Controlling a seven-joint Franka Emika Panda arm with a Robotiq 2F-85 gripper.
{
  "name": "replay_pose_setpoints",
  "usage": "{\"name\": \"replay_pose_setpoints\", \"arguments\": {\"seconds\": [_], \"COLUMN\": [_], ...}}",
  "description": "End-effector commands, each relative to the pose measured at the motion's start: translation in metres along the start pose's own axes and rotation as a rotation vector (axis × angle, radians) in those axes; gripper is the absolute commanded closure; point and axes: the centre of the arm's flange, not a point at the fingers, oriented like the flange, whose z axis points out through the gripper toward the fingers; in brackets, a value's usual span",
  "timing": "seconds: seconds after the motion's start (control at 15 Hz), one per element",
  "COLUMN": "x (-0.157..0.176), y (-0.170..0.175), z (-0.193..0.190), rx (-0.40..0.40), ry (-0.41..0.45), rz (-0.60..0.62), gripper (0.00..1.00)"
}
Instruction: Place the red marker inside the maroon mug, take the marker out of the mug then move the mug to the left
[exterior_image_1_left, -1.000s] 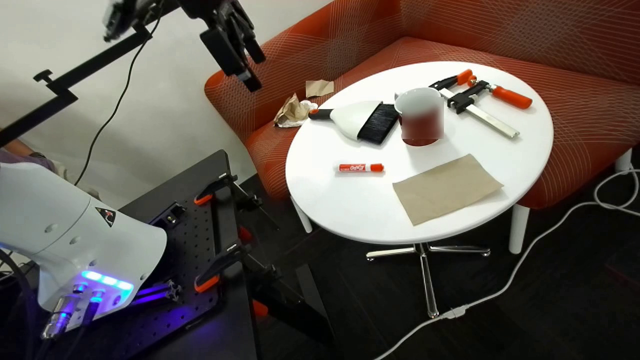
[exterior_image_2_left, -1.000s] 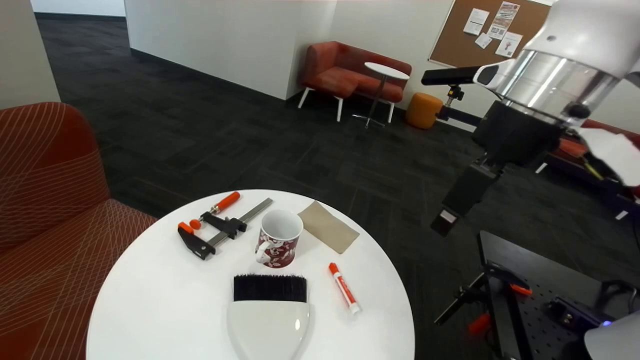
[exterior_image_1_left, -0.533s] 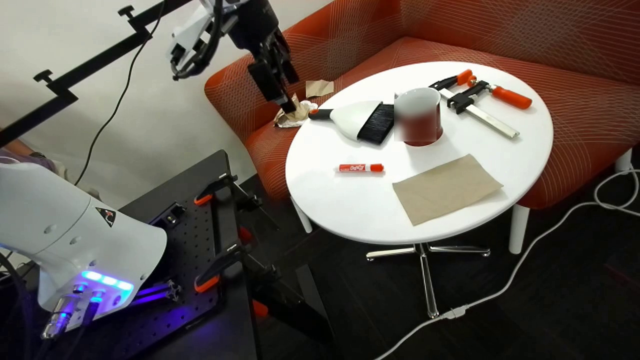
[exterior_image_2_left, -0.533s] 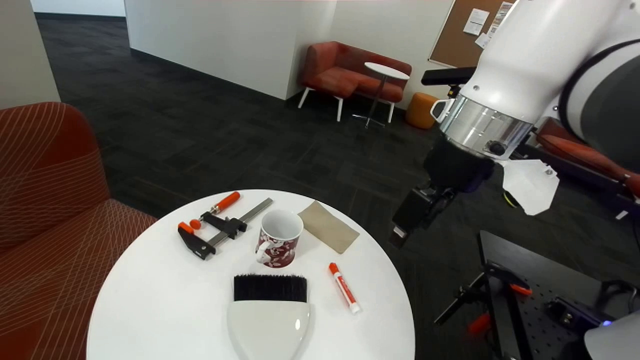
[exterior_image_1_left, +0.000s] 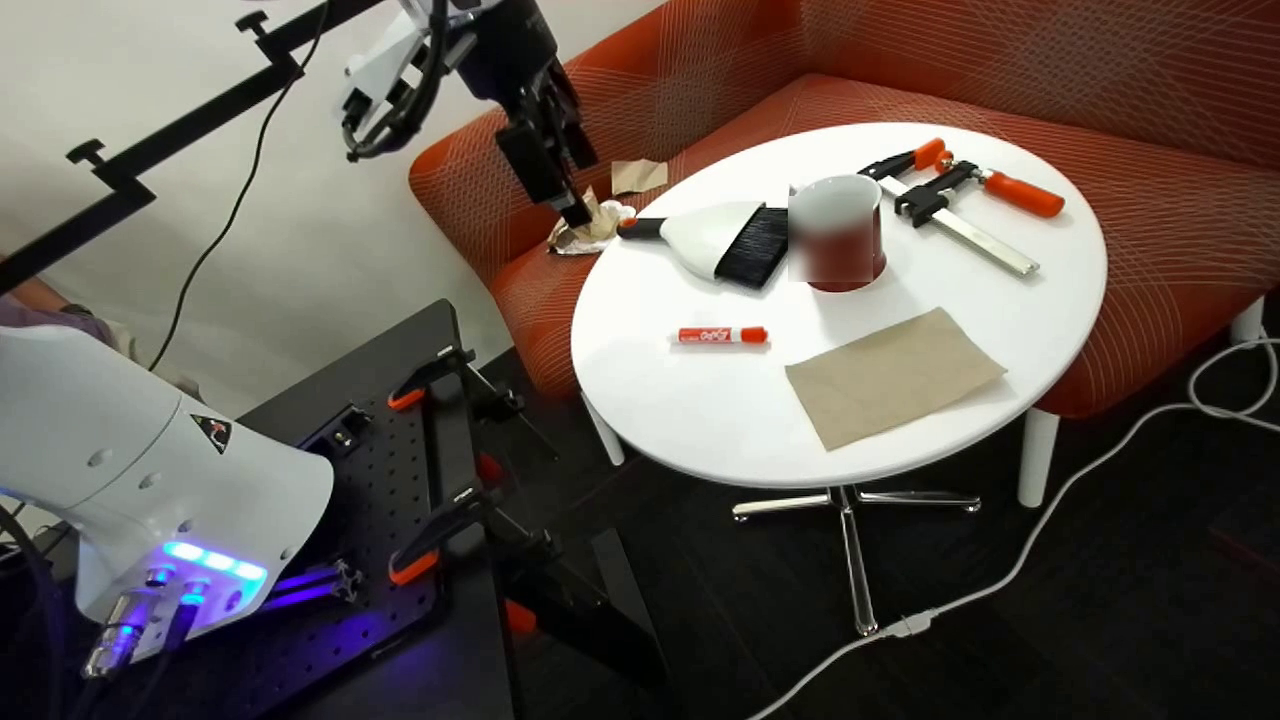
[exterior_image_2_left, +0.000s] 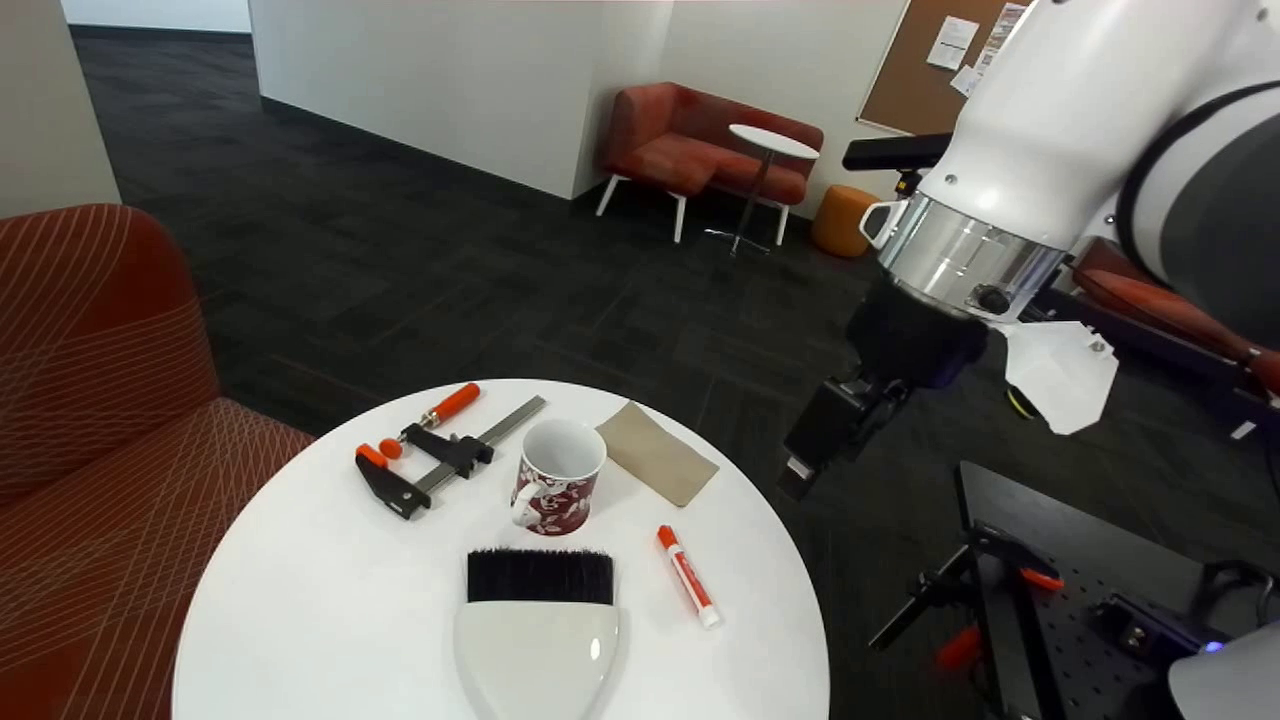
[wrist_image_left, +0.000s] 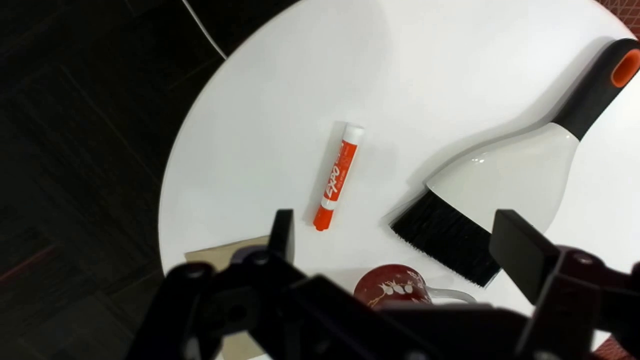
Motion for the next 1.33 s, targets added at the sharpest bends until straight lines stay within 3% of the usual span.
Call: {"name": "replay_pose_setpoints", "arguments": {"seconds": [0.0, 0.67, 1.27], "x": [0.011, 0.059, 0.079], "y": [-0.009, -0.001, -0.006], "z": [0.016, 0.104, 0.18], "rx": [-0.004, -0.044, -0.09], "ry": [-0.001, 0.052, 0.03], "rz": [0.023, 0.206, 0.288], "gripper": [0.0, 0.0, 0.0]}}
